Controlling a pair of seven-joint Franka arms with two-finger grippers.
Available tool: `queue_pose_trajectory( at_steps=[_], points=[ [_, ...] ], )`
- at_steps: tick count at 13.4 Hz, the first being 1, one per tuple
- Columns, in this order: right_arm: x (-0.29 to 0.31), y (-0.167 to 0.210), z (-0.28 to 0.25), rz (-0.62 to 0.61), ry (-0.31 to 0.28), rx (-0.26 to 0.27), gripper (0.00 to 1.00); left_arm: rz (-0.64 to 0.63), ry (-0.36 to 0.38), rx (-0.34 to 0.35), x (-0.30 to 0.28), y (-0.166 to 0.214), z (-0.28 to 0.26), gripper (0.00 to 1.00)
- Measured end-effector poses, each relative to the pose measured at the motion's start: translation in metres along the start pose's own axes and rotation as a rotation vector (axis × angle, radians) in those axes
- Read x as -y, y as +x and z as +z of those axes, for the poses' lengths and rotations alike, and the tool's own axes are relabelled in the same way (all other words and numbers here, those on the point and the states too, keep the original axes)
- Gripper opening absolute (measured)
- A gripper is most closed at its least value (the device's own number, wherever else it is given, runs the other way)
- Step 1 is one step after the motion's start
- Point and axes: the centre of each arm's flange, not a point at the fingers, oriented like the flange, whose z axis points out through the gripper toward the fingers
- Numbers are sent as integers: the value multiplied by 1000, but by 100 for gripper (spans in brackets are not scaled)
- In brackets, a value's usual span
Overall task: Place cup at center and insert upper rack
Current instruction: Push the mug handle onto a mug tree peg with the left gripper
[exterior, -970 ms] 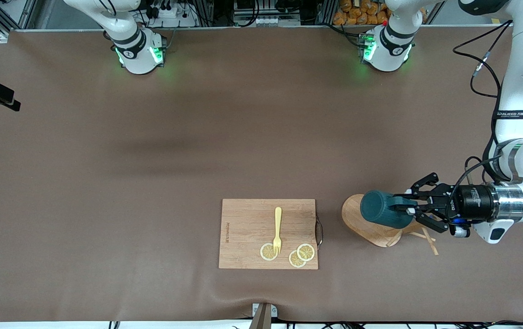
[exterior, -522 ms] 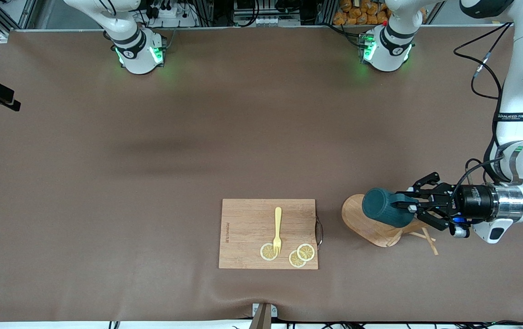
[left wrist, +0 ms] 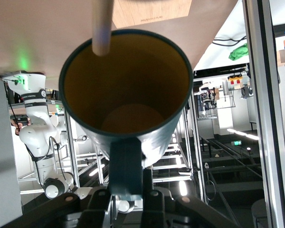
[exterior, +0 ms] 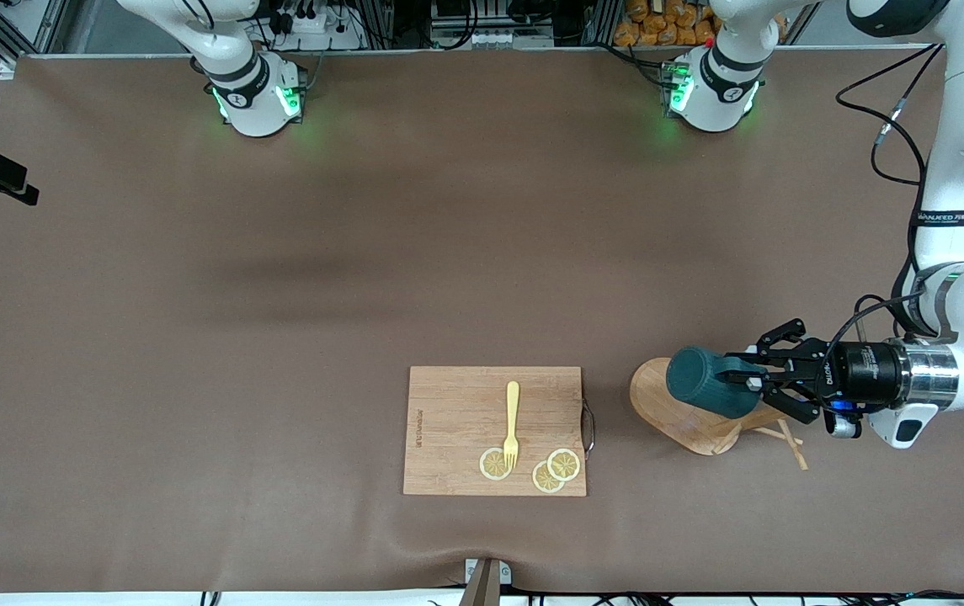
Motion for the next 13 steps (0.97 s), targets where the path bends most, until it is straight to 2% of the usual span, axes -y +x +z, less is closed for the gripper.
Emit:
queue_pose_trajectory(
  at_steps=[13],
  points=[
    [0,2,2,0,0,5,100,10,13,-55,5,11,-15,21]
  ],
)
